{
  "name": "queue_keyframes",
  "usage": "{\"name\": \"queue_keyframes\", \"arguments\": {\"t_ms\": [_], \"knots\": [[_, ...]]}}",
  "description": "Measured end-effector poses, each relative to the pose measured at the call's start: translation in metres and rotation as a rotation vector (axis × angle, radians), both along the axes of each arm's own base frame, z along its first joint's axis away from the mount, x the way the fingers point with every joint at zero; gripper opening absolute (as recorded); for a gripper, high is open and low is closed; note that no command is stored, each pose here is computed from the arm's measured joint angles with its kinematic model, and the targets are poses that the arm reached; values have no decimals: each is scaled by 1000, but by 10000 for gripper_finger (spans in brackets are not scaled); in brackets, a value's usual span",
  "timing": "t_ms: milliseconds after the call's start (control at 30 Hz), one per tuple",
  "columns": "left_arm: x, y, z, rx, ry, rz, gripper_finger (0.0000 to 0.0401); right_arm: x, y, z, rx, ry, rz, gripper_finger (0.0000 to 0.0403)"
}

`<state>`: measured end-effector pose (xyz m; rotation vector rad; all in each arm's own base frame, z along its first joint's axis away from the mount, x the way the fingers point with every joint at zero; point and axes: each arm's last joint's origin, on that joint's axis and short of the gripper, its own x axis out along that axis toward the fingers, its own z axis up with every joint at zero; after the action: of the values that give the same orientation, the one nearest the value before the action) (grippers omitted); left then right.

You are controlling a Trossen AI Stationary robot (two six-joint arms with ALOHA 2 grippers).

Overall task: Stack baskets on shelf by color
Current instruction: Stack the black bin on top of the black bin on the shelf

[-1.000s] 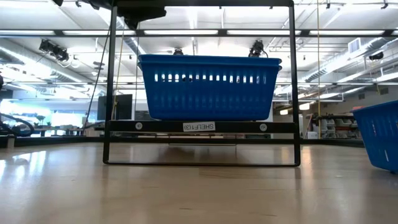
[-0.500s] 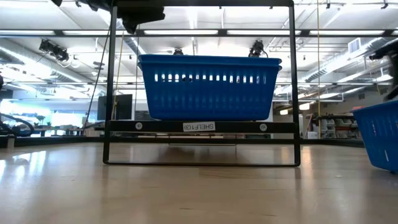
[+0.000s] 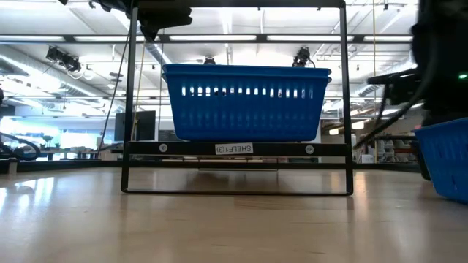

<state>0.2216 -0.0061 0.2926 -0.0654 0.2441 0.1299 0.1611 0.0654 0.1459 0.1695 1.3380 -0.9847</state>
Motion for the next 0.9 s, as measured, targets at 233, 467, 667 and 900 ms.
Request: {"name": "queue_keyframes", "arguments": {"t_ms": [233,467,667,900], "knots": [[-1,-3,0,29,0,59,117,5,-11,9,-26,88,100,132],[-1,-2,0,20,-2,69,117,17,-2,74,7,-98,156,132],[-1,-3,0,-1,-5,70,117,13,7,102,206,-290,110,133],[-1,-5,0,-1,-5,63,117,3,20,73,275,-219,75,144]]}}
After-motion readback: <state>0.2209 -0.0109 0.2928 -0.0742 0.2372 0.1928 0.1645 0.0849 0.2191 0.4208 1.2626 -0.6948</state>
